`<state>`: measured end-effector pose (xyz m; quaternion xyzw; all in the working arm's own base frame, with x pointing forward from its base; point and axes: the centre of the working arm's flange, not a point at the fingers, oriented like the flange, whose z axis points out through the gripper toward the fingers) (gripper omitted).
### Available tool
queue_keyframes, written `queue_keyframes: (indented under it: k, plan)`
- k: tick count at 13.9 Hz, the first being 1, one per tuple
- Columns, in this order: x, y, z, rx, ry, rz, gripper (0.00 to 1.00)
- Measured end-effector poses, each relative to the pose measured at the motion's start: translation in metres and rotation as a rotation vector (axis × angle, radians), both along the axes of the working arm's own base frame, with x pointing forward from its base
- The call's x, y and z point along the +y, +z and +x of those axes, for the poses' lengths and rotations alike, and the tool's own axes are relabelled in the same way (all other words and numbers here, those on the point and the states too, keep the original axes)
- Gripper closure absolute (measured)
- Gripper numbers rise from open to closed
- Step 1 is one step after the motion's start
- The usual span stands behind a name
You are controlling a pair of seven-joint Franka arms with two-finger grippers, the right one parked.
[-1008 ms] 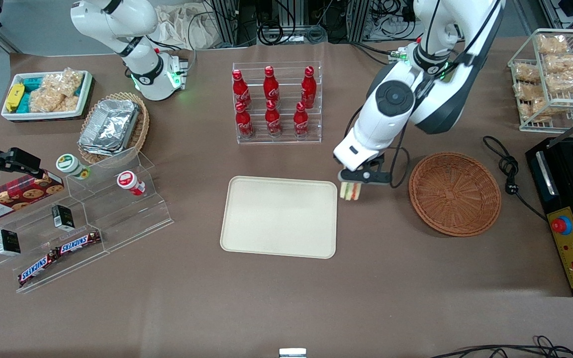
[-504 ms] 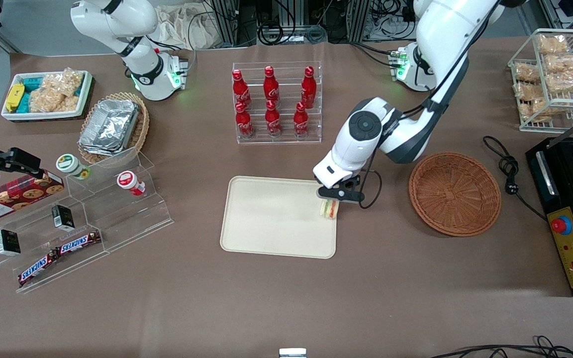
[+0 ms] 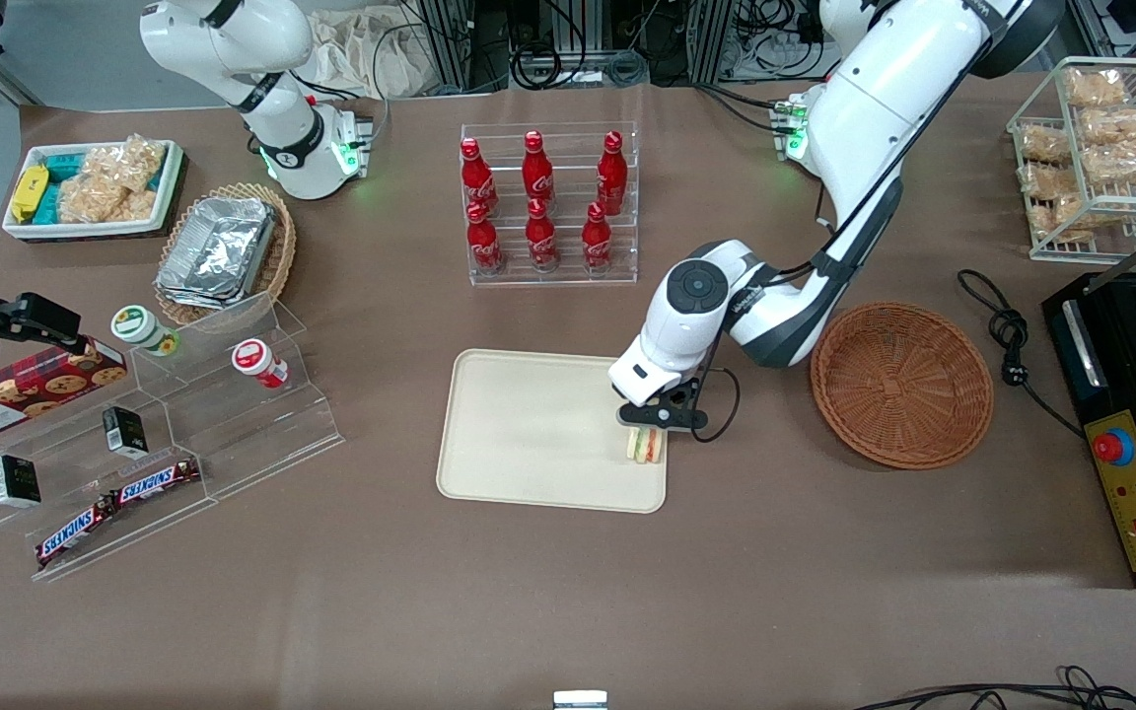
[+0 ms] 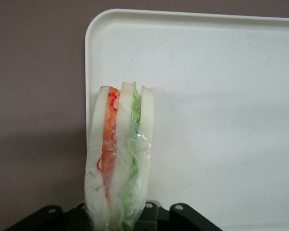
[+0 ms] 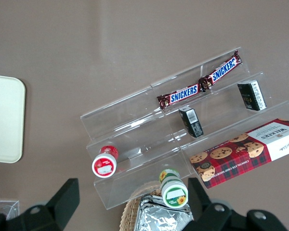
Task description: Place sandwich from basket to tray
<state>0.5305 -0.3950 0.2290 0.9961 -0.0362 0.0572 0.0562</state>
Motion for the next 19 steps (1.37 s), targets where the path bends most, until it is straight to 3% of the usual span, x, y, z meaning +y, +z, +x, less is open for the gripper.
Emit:
queue_keyframes:
  k: [3, 4, 12, 15, 17, 19]
  plan:
    - [0.0, -0.003, 0.0, 0.004, 0.003, 0.001, 0.83]
    - [0.0, -0.003, -0.001, 0.005, 0.006, 0.0, 0.8]
    - [-0.001, 0.003, 0.003, -0.001, 0.049, -0.01, 0.01]
    - [0.002, 0.041, 0.013, -0.051, 0.102, -0.028, 0.0]
    - [0.019, 0.086, 0.024, -0.081, 0.155, 0.005, 0.0]
    - [0.048, 0.135, 0.039, -0.117, 0.224, 0.005, 0.0]
